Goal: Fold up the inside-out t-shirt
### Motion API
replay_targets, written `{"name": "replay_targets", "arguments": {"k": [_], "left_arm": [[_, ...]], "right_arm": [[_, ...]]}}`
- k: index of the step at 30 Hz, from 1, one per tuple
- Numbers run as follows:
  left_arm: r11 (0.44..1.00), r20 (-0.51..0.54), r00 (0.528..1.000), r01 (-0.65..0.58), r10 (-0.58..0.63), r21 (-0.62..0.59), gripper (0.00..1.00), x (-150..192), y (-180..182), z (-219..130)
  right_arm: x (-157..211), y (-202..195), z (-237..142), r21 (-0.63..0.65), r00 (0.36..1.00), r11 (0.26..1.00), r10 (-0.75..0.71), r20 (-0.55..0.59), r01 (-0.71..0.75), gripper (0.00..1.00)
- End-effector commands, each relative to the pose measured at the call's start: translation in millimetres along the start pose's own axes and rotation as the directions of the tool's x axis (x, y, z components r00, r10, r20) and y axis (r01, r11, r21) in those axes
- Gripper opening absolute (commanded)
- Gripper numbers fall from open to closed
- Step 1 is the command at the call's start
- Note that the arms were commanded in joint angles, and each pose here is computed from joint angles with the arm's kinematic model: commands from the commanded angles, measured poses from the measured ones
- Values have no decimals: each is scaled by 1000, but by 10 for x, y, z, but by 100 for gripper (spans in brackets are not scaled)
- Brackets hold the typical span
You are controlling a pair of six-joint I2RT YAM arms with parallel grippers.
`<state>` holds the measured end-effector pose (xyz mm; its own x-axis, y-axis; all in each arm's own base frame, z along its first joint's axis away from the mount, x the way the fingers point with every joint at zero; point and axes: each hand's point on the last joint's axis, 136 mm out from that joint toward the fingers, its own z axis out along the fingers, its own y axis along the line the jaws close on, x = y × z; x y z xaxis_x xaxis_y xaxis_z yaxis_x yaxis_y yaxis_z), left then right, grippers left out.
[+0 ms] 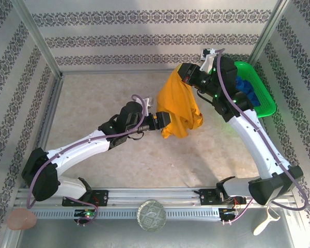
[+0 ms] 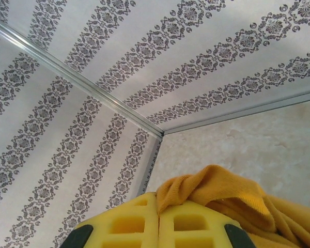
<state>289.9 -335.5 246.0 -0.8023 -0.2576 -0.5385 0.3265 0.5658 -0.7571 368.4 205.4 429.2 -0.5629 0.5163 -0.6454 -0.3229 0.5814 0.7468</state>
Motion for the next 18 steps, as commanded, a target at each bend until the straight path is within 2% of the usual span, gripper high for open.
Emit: {"name": "replay_targets", "arguments": {"k": [1, 4, 9, 12, 15, 18], "left_arm": [[999, -36, 999, -31, 31, -17, 74, 228, 3, 37], [998, -36, 999, -20, 18, -66, 75, 318, 158, 108], [980, -1, 999, -49, 50, -192, 77, 267, 444, 232], [986, 4, 998, -58, 60, -159, 76, 259, 356, 246], [991, 45, 995, -82, 87, -102, 76, 255, 181, 100], [970, 58, 971, -228, 233, -88, 77, 295, -47, -88]], "right_arm": [[-144, 193, -17, -54, 998, 998, -31, 63, 34, 0], [-141, 227, -12, -66, 998, 997, -25, 61, 29, 0], [-131, 267, -4, -73, 998, 997, -23, 62, 28, 0], [-123, 253, 11, -67, 998, 997, -21, 62, 26, 0], [-113, 237, 25, -55, 997, 998, -24, 70, 28, 0], [-88, 248, 70, -50, 997, 998, -33, 69, 37, 0]]}}
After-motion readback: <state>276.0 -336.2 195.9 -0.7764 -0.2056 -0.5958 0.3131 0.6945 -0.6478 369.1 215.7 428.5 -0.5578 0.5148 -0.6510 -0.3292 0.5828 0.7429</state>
